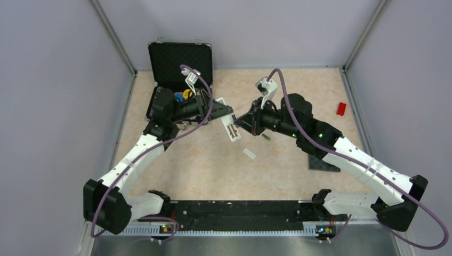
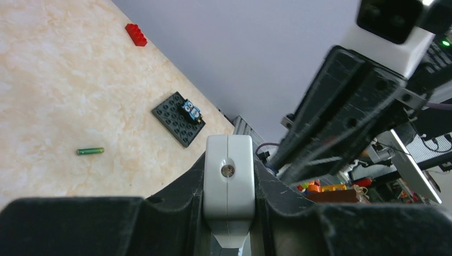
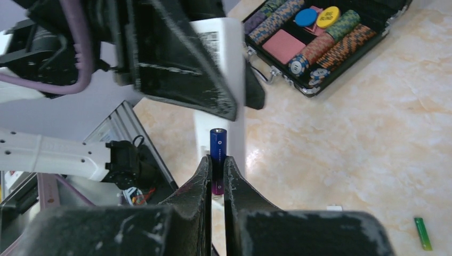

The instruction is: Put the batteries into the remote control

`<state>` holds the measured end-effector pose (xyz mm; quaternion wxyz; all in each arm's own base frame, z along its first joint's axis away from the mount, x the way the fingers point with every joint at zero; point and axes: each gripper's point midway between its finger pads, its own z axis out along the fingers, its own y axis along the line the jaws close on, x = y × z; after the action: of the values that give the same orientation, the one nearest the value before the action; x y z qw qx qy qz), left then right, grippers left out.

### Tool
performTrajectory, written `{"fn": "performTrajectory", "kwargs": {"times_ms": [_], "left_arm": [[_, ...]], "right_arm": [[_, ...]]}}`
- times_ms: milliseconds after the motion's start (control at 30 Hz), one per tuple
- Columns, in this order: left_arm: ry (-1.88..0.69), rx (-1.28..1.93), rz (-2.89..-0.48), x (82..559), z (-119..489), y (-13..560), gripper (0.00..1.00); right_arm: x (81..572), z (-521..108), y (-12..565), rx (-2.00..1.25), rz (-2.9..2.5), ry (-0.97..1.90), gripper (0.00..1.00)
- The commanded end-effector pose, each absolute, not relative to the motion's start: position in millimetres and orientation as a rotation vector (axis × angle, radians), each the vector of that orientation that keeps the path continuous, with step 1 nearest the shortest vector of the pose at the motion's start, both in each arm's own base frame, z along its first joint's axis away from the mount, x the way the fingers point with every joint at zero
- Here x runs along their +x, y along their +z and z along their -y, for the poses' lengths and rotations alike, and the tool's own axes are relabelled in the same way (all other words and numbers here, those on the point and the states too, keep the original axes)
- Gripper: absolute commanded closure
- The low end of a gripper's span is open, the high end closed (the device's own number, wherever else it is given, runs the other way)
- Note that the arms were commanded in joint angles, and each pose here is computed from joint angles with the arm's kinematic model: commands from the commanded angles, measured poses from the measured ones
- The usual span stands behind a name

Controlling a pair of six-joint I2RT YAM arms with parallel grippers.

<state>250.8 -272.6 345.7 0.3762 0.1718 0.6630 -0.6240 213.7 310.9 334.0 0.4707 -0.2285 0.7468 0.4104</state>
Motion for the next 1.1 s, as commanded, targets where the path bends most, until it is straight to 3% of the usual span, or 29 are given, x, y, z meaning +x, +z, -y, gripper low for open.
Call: {"fn": "performTrajectory", "kwargs": {"times_ms": [0, 400, 1067], "left_arm": [[-1.598, 0.389, -1.551, 252.5, 266.0, 386.5, 1.0], [-1.727, 0.377, -1.479, 229.4, 259.6, 402.5, 1.0], [-1.728, 0.221, -1.484, 244.1, 255.3, 408.6, 1.0]], "right_arm": [[197.3, -326.7, 397.0, -0.573, -1.687, 1.029, 0.96], [195.1, -334.2, 390.1, -0.612, -1.666, 0.958, 0.98], [192.4, -343.3, 367.4, -0.66, -1.685, 0.902, 0.99]]}}
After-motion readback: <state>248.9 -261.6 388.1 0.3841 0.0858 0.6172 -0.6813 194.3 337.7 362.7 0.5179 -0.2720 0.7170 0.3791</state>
